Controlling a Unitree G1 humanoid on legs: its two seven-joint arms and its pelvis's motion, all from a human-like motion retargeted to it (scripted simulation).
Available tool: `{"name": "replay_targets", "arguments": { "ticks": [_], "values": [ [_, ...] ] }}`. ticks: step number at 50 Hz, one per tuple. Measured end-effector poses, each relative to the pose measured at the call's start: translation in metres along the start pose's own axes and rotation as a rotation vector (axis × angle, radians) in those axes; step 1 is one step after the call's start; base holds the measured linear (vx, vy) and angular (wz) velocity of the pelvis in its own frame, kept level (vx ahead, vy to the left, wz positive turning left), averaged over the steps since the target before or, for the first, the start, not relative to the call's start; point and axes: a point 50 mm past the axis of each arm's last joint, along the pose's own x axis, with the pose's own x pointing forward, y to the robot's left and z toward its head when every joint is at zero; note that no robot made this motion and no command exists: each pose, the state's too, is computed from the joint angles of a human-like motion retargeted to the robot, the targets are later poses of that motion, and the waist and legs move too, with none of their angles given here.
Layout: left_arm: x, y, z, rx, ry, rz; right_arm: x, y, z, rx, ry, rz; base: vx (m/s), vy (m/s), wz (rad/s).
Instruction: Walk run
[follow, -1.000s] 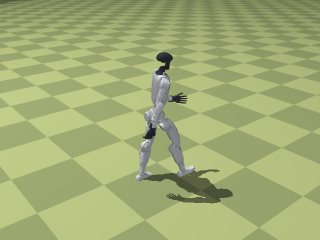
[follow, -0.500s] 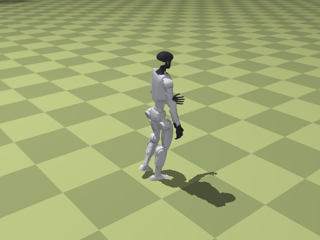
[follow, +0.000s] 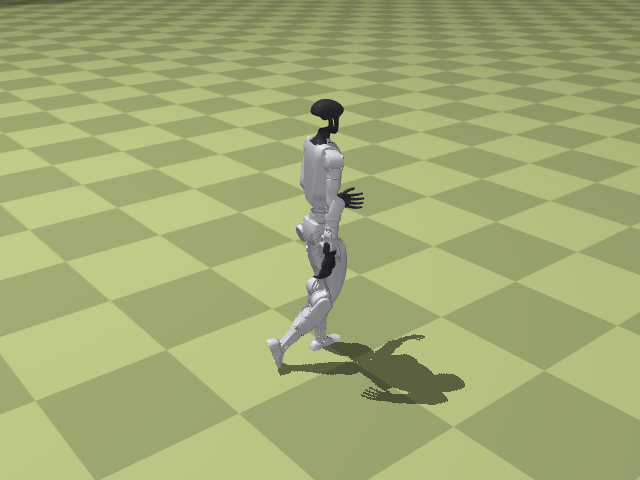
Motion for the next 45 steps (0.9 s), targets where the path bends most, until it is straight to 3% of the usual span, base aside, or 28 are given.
{"name": "replay_targets", "arguments": {
  "ticks": [11, 17, 25, 30, 35, 45],
  "values": [
    [0.028, -0.02, 0.022, 0.0, -0.083, -0.116, -0.01, 0.032, -0.086, 0.097, 0.25, 0.085, 0.7, -0.02, 0.47],
    [0.029, -0.023, 0.02, 0.038, -0.055, -0.163, -0.007, 0.043, -0.078, 0.17, 0.189, 0.152, 0.71, -0.18, 0.54],
    [0.01, -0.034, -0.014, -0.06, 0.047, -0.148, -0.001, 0.016, -0.05, 0.031, 0.097, 0.025, 0.78, -0.24, 0.82],
    [-0.009, -0.032, -0.037, -0.083, 0.148, -0.134, -0.003, 0.005, -0.046, 0.09, 0.121, 0.01, 0.81, -0.45, 0.46],
    [-0.007, -0.028, -0.035, -0.048, 0.153, -0.136, -0.005, -0.021, -0.005, 0.094, 0.076, 0.007, 0.57, -0.39, 0.26],
    [0.001, -0.024, -0.02, -0.037, 0.084, -0.13, -0.039, -0.094, 0.126, -0.056, -0.402, -0.349, 0.5, -0.28, -0.55]
  ]
}}
